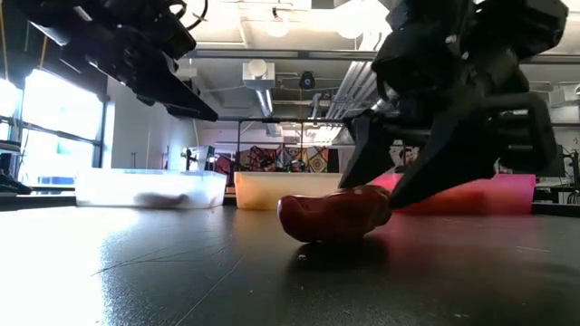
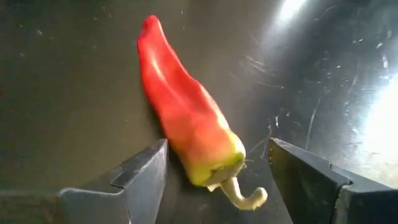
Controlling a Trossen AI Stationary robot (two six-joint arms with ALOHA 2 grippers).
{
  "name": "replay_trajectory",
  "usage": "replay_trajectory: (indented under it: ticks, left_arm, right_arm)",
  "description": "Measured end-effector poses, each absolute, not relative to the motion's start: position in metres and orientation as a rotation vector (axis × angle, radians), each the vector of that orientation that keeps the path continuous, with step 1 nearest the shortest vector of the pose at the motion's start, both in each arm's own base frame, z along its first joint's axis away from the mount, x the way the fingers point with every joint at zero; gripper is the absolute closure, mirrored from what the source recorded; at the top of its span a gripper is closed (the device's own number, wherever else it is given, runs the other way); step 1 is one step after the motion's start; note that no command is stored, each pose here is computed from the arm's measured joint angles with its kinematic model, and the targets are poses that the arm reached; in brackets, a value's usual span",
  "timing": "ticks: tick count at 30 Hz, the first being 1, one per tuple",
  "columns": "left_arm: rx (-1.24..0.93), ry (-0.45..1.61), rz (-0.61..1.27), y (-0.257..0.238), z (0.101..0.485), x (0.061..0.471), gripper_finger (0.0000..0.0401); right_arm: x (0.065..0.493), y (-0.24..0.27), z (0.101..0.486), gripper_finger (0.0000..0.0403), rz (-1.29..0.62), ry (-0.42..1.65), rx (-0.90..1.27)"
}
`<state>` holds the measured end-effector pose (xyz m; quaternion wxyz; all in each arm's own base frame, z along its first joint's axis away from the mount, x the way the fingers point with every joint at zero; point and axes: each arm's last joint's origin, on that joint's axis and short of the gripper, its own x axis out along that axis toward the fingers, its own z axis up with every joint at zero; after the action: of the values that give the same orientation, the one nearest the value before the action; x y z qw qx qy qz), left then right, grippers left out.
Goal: Sort produce into baskets
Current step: Put the red chili pepper into the transparent bin
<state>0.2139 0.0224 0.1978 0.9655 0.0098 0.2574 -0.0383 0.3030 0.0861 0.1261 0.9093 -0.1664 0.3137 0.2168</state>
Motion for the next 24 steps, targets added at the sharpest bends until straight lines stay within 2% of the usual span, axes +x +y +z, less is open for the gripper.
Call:
replay_trajectory:
  ticks: [4, 8, 18, 24]
  left_arm:
    - [0.027, 0.517, -0.087, 0.014, 0.198, 0.215, 0.0195]
    - [0.043, 0.519, -0.083, 0.008, 0.198, 0.215, 0.0195]
    - [0.08, 0.448, -0.068, -0.006, 0.204, 0.219, 0.0195]
    - [0.159, 0.471, -0.023, -0.021, 0.199, 0.221, 0.0195]
  right_arm:
    - [0.314, 0.089, 0.12, 0.014, 0.487, 0.67, -0.356]
    - [0.321, 0.087, 0.113, 0.0159, 0.491, 0.734, -0.351]
    - [0.326, 0.071, 0.13, 0.0287, 0.43, 0.723, -0.321]
    - [0.325, 0.047, 0.158, 0.0285, 0.313, 0.668, -0.228]
